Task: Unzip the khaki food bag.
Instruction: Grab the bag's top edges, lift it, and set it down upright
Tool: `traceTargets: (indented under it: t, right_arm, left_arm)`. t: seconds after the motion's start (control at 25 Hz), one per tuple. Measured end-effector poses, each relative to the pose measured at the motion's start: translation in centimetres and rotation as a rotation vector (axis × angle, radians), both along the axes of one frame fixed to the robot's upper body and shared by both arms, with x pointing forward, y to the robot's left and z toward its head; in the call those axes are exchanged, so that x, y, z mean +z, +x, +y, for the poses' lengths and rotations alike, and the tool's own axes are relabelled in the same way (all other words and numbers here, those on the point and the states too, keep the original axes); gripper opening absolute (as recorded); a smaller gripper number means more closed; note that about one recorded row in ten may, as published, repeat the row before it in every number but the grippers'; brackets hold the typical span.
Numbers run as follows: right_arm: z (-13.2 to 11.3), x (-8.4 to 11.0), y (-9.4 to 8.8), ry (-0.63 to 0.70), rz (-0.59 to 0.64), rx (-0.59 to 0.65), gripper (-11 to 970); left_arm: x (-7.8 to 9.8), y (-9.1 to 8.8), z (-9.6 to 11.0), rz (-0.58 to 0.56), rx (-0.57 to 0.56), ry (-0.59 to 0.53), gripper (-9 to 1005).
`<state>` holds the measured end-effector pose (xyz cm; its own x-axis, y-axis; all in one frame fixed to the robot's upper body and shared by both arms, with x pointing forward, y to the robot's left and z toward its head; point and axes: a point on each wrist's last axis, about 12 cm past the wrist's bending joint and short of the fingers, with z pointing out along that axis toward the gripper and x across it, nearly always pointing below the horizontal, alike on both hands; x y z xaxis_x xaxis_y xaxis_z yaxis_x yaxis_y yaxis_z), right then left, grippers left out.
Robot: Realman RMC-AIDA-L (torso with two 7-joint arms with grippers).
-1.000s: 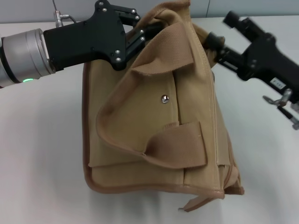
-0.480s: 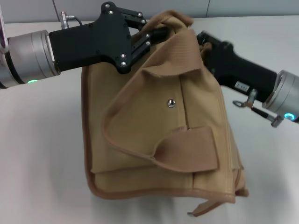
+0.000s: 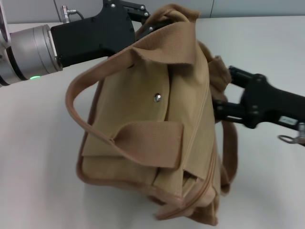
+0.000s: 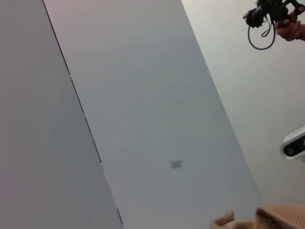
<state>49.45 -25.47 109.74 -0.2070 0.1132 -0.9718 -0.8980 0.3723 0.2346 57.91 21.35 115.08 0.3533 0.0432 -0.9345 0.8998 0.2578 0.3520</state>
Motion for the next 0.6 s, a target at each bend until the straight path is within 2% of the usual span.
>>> traceTargets:
  t: [0.16, 0.32, 0.6]
  right_arm:
    - [-2.0, -0.1, -1.4, 0.048, -0.027, -0.029, 837]
    - [-3.8, -0.6, -3.3, 0.064, -0.113, -0.095, 837]
    - [-3.7, -2.7, -4.2, 0.033, -0.326, -0.224, 838]
  left_arm:
    - [0.1, 0.1, 0.0, -0.002, 0.002, -0.004, 62]
    - [0.1, 0.0, 0.0, -0.003, -0.001, -0.010, 61]
    - [0.1, 0.0, -0.3, -0.002, -0.012, -0.012, 61]
